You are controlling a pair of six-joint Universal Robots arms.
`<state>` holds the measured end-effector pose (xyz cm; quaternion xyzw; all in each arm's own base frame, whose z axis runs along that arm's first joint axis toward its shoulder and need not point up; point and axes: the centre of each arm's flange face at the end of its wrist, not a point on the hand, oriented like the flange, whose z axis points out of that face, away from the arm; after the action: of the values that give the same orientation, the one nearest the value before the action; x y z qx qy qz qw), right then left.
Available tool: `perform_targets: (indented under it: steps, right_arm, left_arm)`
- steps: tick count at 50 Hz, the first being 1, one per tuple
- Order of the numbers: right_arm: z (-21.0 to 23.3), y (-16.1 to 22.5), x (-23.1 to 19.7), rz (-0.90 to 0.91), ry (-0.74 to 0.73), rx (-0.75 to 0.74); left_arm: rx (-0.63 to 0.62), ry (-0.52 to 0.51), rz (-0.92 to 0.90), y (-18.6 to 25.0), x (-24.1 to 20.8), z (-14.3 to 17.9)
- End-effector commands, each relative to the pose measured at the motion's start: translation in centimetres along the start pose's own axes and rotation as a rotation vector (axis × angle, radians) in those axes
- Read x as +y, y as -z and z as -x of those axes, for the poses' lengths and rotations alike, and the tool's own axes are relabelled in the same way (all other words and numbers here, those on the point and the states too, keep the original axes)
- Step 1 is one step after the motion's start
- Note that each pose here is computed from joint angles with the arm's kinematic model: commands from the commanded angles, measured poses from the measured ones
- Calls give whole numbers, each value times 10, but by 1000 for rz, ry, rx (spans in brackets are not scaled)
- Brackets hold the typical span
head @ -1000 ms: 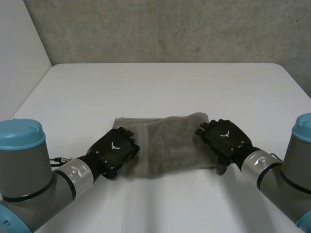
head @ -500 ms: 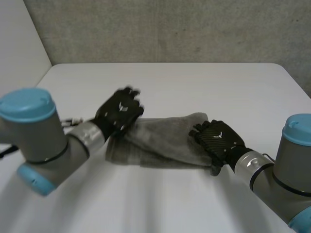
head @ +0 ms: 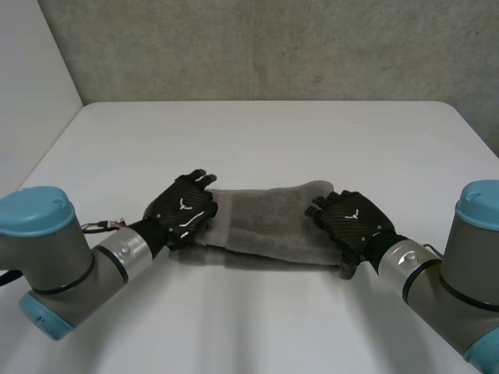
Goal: Fold the towel.
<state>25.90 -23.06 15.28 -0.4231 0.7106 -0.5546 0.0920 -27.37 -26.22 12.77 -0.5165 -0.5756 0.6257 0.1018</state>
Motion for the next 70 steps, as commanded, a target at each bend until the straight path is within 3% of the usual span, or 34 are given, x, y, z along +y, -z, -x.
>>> perform_targets:
  steps: [1, 11, 21, 43, 55, 63, 70]
  right_arm:
    - [1, 2, 2, 7, -3, -3]
    - [4, 5, 4, 10, -5, -13]
    - [7, 5, 10, 23, 14, -15]
    - [-3, 2, 28, 88, 39, 21]
    - [-15, 11, 31, 137, 81, 33]
    - [-41, 25, 5, 112, 161, 82]
    - [-33, 24, 3, 87, 120, 63]
  left_arm:
    - [25, 16, 22, 4, -2, -9]
    - [99, 67, 109, 24, -4, -24]
    - [80, 54, 133, 37, -16, -9]
    - [-7, 80, 166, 47, -13, 18]
    - [-131, 141, 173, 64, -16, 55]
    - [-191, 204, 153, 73, -22, 70]
    - [-186, 206, 140, 74, -27, 67]
